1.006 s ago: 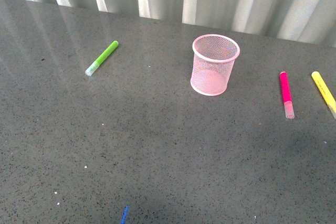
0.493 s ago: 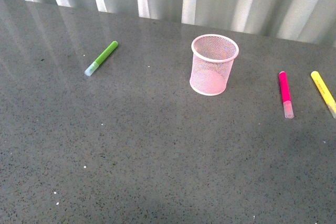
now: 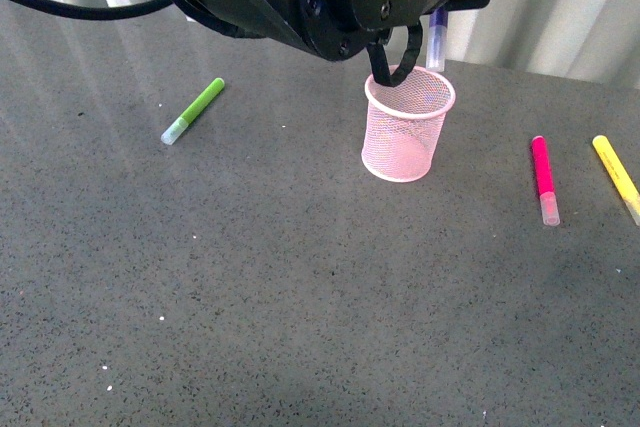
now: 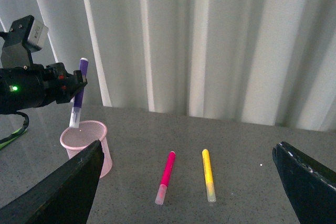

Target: Insert purple and pink pens into pink cup

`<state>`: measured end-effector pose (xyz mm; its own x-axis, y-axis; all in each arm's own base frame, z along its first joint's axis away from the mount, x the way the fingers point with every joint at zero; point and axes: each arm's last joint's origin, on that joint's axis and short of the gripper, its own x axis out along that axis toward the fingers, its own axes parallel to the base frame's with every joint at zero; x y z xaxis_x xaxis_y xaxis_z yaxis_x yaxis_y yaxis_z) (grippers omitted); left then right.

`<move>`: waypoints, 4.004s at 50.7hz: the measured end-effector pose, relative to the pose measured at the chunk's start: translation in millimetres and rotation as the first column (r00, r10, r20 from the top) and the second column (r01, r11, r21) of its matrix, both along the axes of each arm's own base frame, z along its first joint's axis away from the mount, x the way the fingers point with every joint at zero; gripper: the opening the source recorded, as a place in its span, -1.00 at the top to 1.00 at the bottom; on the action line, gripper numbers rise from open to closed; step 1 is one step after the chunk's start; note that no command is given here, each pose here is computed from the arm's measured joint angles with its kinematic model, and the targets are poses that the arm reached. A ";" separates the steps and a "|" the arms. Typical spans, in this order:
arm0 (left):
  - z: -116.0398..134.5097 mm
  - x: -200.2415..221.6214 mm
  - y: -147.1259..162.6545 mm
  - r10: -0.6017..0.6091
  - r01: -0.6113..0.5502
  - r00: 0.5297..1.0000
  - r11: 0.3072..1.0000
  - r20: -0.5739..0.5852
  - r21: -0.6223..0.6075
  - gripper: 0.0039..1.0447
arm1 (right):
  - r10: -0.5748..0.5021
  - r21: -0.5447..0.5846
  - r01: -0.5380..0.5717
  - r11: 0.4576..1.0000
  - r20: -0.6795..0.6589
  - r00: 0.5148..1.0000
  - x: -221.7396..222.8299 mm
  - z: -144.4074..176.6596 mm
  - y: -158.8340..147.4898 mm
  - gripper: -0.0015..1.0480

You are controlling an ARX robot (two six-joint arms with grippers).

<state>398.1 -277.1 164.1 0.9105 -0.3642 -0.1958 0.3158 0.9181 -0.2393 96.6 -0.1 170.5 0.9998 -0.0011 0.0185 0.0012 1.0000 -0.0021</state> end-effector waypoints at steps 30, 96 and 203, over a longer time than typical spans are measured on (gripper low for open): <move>-28.9 32.6 -1.8 0.065 -0.065 0.998 0.998 -0.010 0.012 0.77 | 0.000 0.000 0.000 1.000 0.000 1.000 0.0 0.0 0.0 -0.87; 119.7 -142.6 265.8 0.299 -0.306 0.939 0.952 0.172 0.017 -0.56 | 0.000 0.000 0.000 1.000 0.000 1.000 0.0 0.0 0.0 -0.87; 9.6 -288.1 277.0 0.317 -0.367 0.904 0.919 0.286 0.141 0.93 | 0.000 0.000 0.000 1.000 0.000 1.000 0.0 0.0 0.0 -0.87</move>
